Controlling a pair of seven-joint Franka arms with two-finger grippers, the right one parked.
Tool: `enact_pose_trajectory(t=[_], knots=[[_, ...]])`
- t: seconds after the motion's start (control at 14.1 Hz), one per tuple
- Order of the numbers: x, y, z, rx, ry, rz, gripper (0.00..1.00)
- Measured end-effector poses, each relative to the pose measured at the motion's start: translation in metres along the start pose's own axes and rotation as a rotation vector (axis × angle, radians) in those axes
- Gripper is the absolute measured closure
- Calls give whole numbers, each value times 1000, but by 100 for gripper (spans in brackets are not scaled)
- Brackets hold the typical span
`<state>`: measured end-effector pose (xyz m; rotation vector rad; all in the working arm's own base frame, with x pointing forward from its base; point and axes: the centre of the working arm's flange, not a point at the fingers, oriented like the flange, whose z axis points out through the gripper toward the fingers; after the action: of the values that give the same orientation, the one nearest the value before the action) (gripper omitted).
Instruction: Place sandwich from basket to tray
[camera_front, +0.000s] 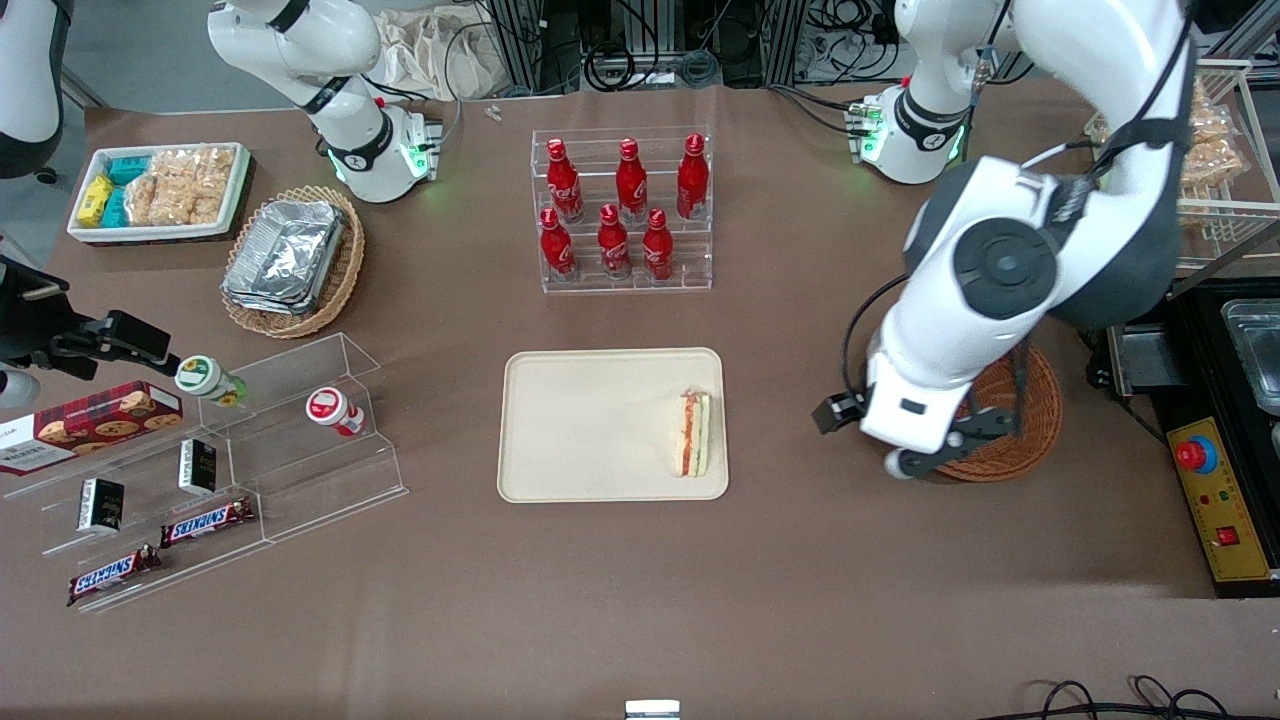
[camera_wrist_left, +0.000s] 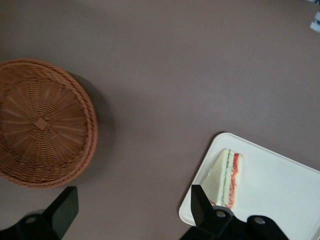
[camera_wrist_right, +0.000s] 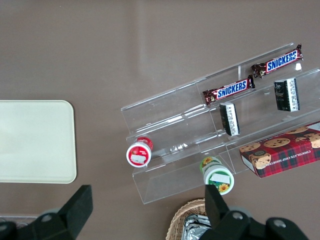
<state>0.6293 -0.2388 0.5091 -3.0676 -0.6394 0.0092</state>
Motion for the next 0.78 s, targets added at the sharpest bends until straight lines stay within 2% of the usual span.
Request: enact_pose_trajectory(t=[0.14, 0.42, 0.78], knots=[[20, -40, -19, -7, -29, 54, 0], [64, -134, -34, 32, -75, 181, 0], [88, -195, -28, 54, -107, 301, 0]])
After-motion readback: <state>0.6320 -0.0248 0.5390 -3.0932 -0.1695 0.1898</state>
